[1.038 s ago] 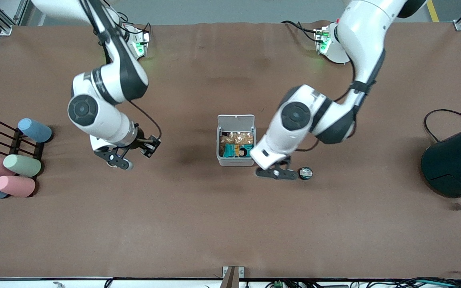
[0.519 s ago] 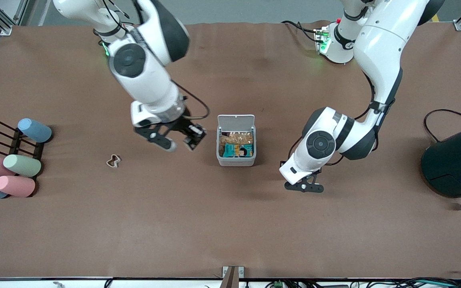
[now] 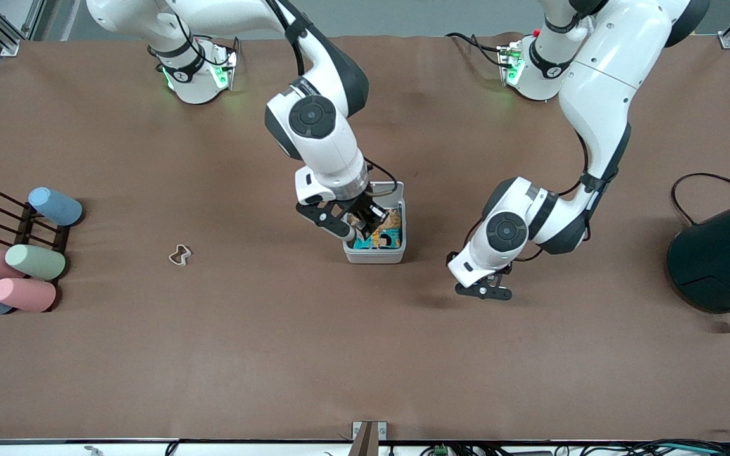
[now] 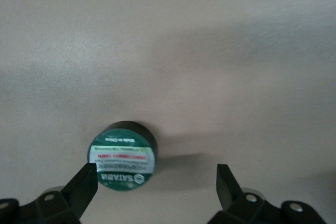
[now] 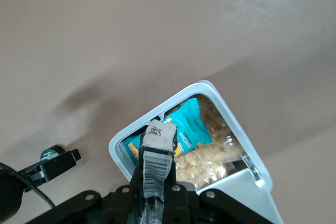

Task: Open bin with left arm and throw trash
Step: 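Drop the black box into the open bin with the right gripper, then grasp the tape with the left gripper while the right gripper reaches the cardboard, then drop the black tape roll into the bin with the left gripper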

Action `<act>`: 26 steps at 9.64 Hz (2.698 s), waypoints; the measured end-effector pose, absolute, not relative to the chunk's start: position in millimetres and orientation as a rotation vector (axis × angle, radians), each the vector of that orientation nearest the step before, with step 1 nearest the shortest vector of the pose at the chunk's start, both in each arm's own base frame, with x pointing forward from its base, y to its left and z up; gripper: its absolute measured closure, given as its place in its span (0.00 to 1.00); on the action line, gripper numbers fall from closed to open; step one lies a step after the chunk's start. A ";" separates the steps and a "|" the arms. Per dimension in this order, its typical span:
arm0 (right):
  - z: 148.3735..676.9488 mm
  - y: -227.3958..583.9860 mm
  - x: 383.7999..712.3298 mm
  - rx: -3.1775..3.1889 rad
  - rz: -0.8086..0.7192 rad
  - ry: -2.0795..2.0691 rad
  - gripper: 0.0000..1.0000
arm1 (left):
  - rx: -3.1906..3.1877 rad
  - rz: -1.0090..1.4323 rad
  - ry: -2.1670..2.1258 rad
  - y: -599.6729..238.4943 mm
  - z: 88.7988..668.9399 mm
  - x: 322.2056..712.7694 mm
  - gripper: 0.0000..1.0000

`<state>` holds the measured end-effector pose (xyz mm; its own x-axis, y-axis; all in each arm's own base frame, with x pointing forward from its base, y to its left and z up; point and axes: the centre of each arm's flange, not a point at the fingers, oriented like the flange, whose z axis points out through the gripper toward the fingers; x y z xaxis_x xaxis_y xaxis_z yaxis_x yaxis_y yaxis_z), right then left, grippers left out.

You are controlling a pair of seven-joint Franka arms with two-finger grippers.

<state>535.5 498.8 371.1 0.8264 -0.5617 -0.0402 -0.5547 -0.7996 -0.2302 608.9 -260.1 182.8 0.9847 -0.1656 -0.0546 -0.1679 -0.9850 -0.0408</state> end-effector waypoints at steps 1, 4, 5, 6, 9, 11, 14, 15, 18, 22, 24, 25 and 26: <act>361.1 501.9 536.0 -2.773 -0.049 0.867 0.82 | -3.087 0.080 0.280 -245.7 179.3 612.0 0.00; 346.9 503.1 536.8 -2.784 -0.040 0.879 0.55 | -3.091 0.082 0.297 -221.4 177.1 619.3 0.00; 345.4 506.3 533.7 -2.790 -0.036 0.871 0.41 | -3.092 0.081 0.304 -223.8 176.4 617.8 0.00; 345.3 510.0 529.9 -2.795 -0.032 0.862 0.26 | -3.095 0.077 0.309 -226.0 176.1 616.8 0.02; 366.5 459.6 555.5 -2.889 0.065 0.960 0.00 | -3.100 0.075 0.328 -233.6 176.3 613.6 0.33; 391.3 336.1 602.9 -2.978 0.209 0.943 0.00 | -3.101 0.068 0.338 -237.7 178.1 612.8 0.44; 330.9 150.3 617.6 -3.056 0.258 0.658 0.00 | -3.143 -0.025 0.375 -271.3 218.4 616.1 0.45; 296.9 118.3 600.6 -3.088 0.210 0.573 0.00 | -3.158 -0.058 0.377 -294.8 252.9 613.9 0.45; 223.6 54.8 543.0 -3.125 0.114 0.425 0.02 | -3.263 -0.144 0.269 -386.6 342.1 582.5 0.45; 206.8 13.9 542.2 -3.114 -0.012 0.492 0.04 | -3.315 -0.061 0.116 -474.7 333.0 523.4 0.44; 183.4 13.9 540.2 -3.119 -0.025 0.490 0.15 | -3.322 -0.049 0.067 -477.7 329.1 523.1 0.18; 177.6 16.5 539.2 -3.121 -0.017 0.484 0.21 | -3.325 -0.061 0.042 -471.1 332.1 531.2 0.02; 176.3 19.5 539.0 -3.120 -0.014 0.476 0.27 | -3.326 -0.077 -0.006 -456.7 336.0 546.0 0.00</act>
<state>539.0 19.5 176.3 0.9544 -0.2983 0.0113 -0.2984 -0.9543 0.0135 546.0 -456.7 336.0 0.9989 0.0080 0.0458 -0.0006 -0.9828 0.1845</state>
